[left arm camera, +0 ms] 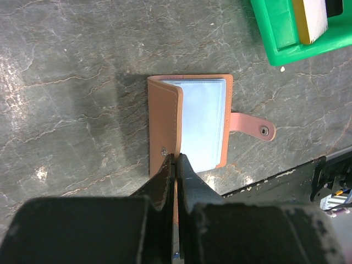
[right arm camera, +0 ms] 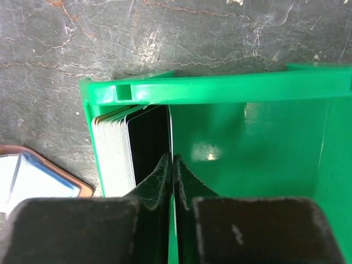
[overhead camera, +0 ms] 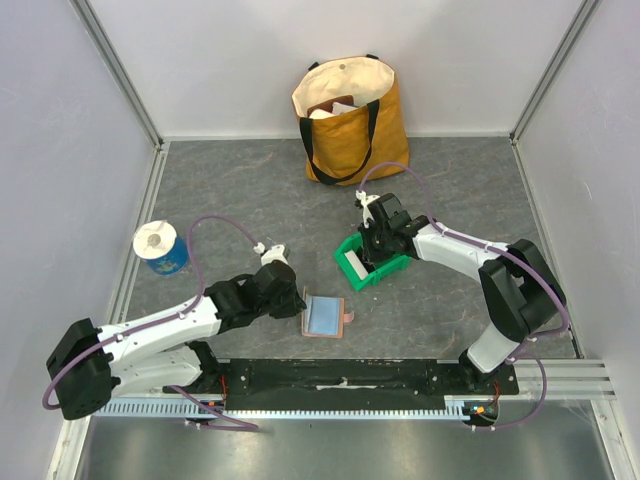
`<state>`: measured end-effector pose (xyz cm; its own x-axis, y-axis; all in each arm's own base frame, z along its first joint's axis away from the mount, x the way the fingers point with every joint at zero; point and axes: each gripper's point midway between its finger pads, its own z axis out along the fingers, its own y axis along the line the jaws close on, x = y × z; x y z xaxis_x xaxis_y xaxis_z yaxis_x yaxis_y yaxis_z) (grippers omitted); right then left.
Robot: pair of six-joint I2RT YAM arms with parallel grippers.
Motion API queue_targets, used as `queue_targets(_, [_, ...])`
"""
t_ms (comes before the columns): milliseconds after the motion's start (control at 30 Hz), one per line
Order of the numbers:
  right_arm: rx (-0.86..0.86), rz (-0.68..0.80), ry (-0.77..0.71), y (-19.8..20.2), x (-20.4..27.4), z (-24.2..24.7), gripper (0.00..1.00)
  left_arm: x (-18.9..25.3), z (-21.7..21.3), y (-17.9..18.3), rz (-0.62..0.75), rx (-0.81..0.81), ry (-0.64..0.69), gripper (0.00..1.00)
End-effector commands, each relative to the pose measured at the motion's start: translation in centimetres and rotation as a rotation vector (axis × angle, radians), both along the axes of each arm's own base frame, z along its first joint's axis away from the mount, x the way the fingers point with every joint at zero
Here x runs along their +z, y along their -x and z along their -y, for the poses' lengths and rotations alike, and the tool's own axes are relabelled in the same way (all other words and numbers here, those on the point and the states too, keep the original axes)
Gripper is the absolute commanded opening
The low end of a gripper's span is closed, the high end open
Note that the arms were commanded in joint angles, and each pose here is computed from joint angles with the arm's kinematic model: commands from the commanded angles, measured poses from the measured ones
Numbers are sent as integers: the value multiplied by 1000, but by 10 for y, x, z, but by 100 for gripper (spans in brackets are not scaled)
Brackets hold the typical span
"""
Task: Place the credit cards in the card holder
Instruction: Pick up the credit card from the storage box.
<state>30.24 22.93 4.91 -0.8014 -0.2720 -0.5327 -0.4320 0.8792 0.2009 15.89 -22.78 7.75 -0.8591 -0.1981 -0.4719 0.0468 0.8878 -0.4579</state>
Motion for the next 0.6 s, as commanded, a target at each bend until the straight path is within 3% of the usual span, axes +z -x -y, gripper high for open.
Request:
queue_targets(0, [0,23,8,-1,4,2,3,-4,-4,1,-6,20,11,2])
queue_targets(267, [-86,204,62,-34,59,16,0,-17,-13,5,-30,48,-14,2])
queue_targets(567, [-171,329,2,-27,124,33,0,-27,-21,10,-39,66,-5,2])
